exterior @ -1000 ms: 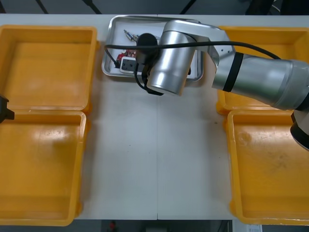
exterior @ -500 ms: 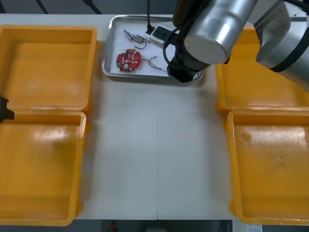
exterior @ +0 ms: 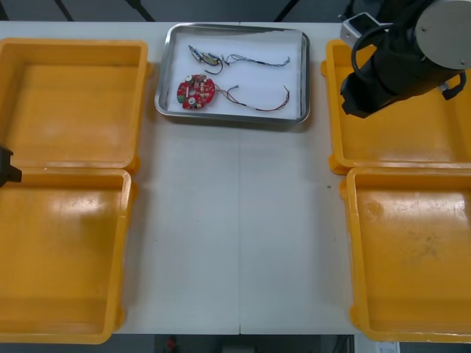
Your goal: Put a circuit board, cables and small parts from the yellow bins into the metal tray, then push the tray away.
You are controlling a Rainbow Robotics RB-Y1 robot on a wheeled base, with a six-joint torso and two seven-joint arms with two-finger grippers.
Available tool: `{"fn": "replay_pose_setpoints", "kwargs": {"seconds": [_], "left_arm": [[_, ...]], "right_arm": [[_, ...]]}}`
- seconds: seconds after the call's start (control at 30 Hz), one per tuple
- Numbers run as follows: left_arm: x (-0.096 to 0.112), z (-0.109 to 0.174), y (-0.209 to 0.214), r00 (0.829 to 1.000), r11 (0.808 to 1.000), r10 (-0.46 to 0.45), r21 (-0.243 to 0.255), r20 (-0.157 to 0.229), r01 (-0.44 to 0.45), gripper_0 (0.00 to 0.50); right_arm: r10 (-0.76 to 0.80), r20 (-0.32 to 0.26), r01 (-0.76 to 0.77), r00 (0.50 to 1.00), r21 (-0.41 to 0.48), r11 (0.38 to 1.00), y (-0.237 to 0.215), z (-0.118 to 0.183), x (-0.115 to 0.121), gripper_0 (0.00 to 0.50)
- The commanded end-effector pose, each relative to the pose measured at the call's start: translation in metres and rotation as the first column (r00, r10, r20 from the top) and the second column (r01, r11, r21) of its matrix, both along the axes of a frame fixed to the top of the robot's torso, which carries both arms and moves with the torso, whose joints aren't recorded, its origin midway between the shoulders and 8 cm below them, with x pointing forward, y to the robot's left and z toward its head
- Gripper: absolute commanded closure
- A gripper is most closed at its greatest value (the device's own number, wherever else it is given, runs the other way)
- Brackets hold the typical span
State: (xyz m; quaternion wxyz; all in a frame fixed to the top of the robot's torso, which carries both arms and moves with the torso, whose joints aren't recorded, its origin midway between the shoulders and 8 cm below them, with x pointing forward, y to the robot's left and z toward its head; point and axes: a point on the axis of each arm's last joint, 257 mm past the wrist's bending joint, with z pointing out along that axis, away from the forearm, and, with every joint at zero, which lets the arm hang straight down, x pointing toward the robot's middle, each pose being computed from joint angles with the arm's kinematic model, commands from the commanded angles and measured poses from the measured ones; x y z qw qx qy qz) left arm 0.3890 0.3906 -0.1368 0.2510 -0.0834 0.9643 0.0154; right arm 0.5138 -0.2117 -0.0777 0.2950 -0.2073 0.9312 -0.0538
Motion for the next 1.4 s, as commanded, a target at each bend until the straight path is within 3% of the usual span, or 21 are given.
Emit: {"fn": "replay_pose_setpoints", "kwargs": {"seconds": [0.03,0.27,0.67,0.93,1.4], "left_arm": [[-0.005,-0.001,0.005,1.000,0.999,-0.024,0.038,-0.019,0.025,0.000],[-0.005,-0.001,0.005,1.000,0.999,-0.024,0.038,-0.019,0.025,0.000],[-0.005,-0.001,0.005,1.000,0.999,-0.024,0.038,-0.019,0.025,0.000],[-0.005,-0.001,0.005,1.000,0.999,-0.024,0.038,-0.019,0.025,0.000],[-0.005,-0.001,0.005,1.000,0.999,-0.024,0.038,-0.019,0.025,0.000]], "right_arm": [[-0.158,-0.003,0.158,0.987,0.073,0.985,-0.050,0.010,-0.013,0.000],[-0.301,-0.083,0.310,0.950,0.139,0.940,-0.093,-0.004,-0.039,0.000],[-0.450,-0.250,0.506,0.857,0.243,0.828,-0.158,-0.029,-0.109,0.000],[-0.489,-0.241,0.539,0.838,0.233,0.809,-0.179,-0.039,-0.134,0.000],[-0.481,-0.236,0.529,0.844,0.226,0.818,-0.179,-0.060,-0.127,0.000]]}}
